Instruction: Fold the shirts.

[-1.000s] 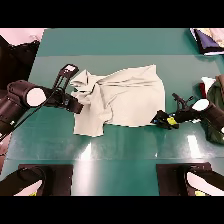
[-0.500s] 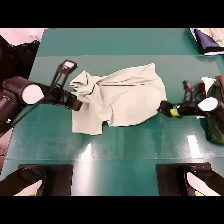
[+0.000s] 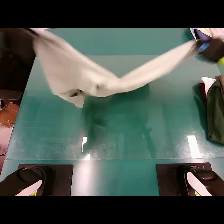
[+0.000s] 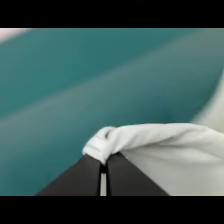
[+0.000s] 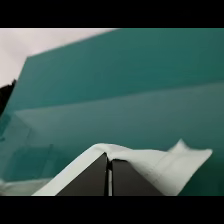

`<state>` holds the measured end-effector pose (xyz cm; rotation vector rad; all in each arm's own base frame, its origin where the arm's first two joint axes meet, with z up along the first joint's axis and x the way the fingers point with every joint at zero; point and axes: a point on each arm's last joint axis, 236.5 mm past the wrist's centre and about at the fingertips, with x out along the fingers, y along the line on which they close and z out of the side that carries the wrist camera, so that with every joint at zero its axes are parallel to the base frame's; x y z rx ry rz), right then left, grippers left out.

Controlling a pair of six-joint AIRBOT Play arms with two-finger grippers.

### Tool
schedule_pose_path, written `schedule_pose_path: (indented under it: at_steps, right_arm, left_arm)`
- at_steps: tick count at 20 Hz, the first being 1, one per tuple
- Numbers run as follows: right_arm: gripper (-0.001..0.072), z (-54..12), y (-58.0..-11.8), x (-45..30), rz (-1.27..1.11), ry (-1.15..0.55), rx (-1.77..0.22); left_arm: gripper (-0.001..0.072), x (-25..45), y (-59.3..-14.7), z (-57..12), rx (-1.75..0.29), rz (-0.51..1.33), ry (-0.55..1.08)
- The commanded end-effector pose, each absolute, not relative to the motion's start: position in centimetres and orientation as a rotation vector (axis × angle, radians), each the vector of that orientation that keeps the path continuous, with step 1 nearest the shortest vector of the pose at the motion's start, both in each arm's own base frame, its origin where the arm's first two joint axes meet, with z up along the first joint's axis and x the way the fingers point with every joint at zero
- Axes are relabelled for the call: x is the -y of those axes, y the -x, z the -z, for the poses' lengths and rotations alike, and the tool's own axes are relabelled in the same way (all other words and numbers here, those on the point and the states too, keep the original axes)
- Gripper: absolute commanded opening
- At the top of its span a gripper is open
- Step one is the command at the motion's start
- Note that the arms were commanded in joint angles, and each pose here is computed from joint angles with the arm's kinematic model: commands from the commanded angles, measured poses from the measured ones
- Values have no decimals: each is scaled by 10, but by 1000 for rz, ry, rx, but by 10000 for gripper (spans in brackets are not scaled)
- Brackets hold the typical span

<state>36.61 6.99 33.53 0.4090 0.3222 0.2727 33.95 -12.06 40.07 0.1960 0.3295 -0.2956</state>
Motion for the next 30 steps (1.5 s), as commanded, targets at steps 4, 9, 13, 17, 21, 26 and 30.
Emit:
schedule_pose_path:
  at_steps: [4,9,13,17,21,26,30]
  right_arm:
    - [14,-455,-262,-33,-154,-219,-128]
    - [14,-469,-207,6,100,-156,-161]
    - [13,-457,-217,39,217,-211,-283]
    - [13,-374,-270,47,86,-405,-653]
    - [12,-250,-327,36,6,-443,-1068]
    - [12,-139,-412,-4,-46,-243,-1208]
    - [13,-102,-482,-22,-53,-188,-1089]
  left_arm:
    - [28,66,-248,-534,-5,243,-93]
    - [28,60,-195,-553,74,318,-39]
    - [27,72,-214,-525,-14,330,-96]
    - [27,73,-299,-431,-286,194,-245]
    - [27,113,-385,-323,-567,210,-381]
    - [28,112,-480,-195,-823,177,-305]
    - [28,95,-527,-141,-864,174,-179]
